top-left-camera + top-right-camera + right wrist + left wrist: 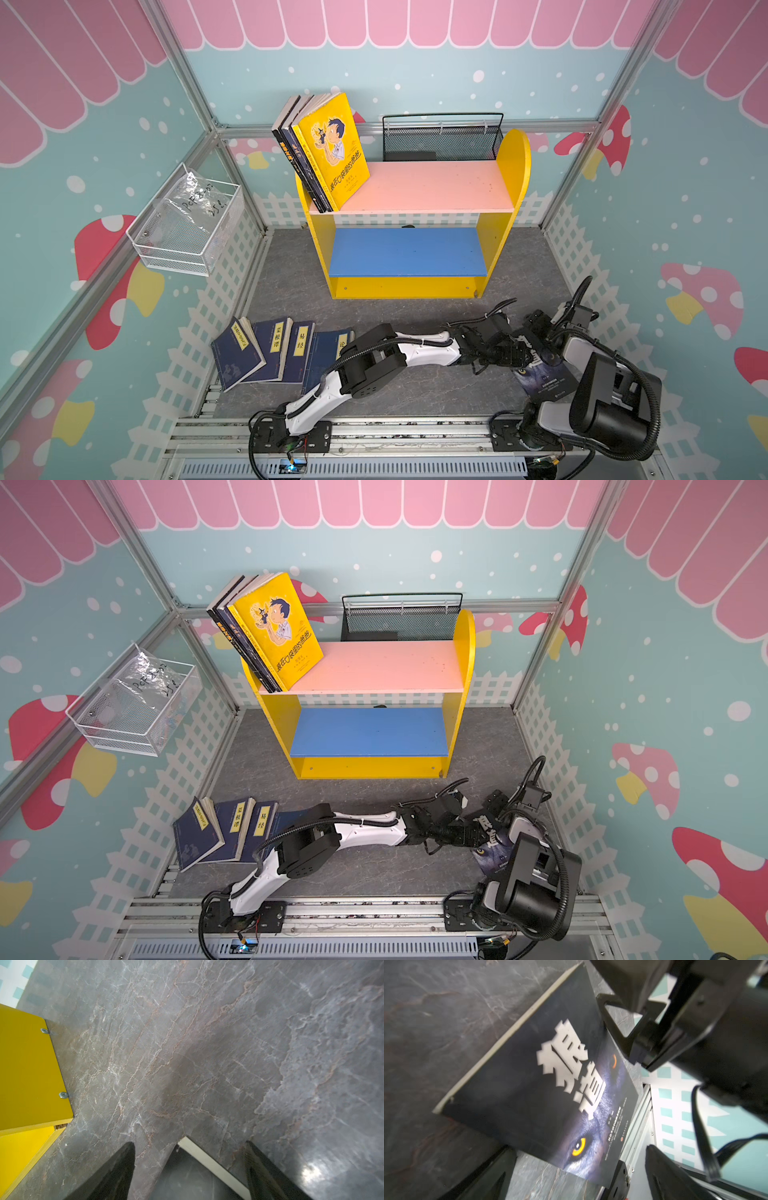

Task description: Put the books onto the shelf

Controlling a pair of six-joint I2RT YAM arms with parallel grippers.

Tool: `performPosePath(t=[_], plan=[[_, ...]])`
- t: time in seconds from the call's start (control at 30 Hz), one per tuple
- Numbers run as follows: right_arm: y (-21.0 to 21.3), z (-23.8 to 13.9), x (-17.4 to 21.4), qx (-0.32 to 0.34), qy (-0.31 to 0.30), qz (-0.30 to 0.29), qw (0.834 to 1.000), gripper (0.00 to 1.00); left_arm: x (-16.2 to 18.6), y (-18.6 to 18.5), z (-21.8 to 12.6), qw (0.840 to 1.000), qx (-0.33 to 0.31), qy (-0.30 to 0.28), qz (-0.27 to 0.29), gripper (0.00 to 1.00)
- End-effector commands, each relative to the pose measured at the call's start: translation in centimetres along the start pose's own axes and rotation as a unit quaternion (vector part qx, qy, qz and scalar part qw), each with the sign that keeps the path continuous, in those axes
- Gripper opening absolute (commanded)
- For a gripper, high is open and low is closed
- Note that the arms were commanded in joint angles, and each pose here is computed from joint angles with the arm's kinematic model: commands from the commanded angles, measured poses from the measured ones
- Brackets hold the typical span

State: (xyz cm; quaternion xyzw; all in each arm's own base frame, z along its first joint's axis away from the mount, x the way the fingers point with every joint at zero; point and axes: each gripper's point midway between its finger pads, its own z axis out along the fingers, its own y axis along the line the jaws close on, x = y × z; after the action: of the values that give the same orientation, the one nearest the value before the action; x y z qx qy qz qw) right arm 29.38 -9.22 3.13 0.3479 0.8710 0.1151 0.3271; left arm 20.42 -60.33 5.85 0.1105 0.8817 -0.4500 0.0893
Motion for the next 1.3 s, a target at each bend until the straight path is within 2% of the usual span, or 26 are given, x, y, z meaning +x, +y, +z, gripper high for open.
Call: performPosePath(t=[0.0, 0.27, 0.43, 0.57, 0.8, 0.9, 1.0, 1.27], plan=[[-0.6, 0.0, 7.7, 0.006, 0.121, 0.059, 0.991, 0.83, -2.9, 2.2, -0.8, 0.999, 0.0, -0.036, -0.025, 0.99], [3.9, -1.4, 10.0, -0.047, 0.131, 0.102, 0.985, 0.82, -6.0, 4.8, -4.0, 0.996, 0.019, -0.071, -0.051, 0.99], [6.0, -2.5, 11.5, -0.062, 0.131, 0.099, 0.985, 0.82, -6.8, 7.4, -7.5, 0.992, 0.003, -0.104, -0.075, 0.99], [6.4, -2.6, 11.5, -0.05, 0.118, 0.072, 0.989, 0.82, -6.7, 9.4, -11.4, 0.988, -0.025, -0.132, -0.081, 0.99], [5.1, -3.5, 8.5, 0.026, 0.081, -0.037, 0.996, 0.82, -3.8, 12.8, -15.5, 0.978, -0.164, -0.122, -0.041, 0.99], [4.6, -4.7, 7.7, 0.047, 0.067, -0.052, 0.995, 0.82, -2.6, 13.0, -15.6, 0.977, -0.175, -0.113, -0.041, 0.98], [5.5, -5.6, 7.8, 0.021, 0.07, -0.061, 0.995, 0.82, -1.7, 12.8, -14.8, 0.978, -0.182, -0.095, -0.038, 0.97], [5.1, -5.4, 12.2, -0.014, 0.129, -0.081, 0.988, 0.85, 0.2, 13.0, -12.4, 0.977, -0.201, -0.065, -0.039, 0.97]])
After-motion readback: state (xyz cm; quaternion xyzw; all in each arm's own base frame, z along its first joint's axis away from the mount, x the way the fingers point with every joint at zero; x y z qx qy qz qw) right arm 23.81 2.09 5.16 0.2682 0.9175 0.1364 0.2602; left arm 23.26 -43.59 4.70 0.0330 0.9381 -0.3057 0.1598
